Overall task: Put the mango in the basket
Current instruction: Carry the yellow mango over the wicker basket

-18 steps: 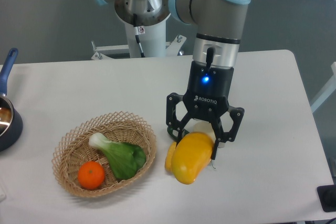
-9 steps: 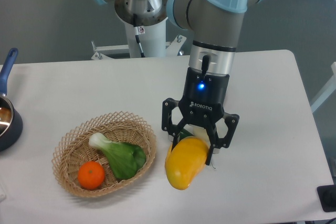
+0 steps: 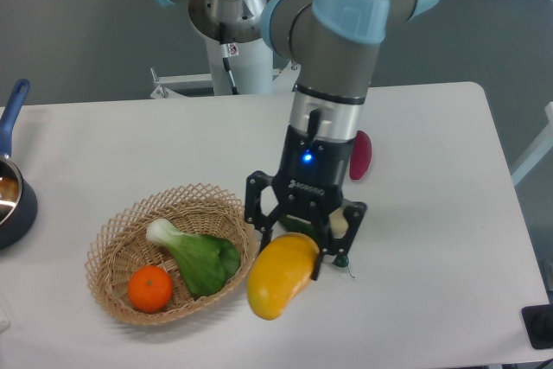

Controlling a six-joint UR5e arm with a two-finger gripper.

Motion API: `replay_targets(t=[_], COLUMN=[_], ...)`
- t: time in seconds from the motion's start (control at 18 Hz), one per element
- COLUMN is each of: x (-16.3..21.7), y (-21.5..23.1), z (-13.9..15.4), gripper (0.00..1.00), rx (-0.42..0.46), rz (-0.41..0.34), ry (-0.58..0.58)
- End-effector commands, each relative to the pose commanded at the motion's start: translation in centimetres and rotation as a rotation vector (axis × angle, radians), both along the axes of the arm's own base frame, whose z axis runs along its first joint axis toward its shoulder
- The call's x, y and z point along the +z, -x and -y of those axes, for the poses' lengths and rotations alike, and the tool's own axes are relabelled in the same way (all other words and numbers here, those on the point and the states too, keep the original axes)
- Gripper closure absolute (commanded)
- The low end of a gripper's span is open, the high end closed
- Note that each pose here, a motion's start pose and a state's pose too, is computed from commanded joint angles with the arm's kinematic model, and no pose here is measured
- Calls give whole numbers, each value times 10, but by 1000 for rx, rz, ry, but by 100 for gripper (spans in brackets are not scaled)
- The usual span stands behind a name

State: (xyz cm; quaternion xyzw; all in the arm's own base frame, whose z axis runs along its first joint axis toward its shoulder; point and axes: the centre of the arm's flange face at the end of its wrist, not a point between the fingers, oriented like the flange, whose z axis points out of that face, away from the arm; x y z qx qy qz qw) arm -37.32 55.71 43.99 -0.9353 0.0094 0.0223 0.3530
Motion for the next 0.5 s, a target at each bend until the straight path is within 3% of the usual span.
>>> replay_targets(t=[0.5], x=[-66], y=[-64], z=[4], gripper=[44], rx=[-147], rz=[36], ry=[93])
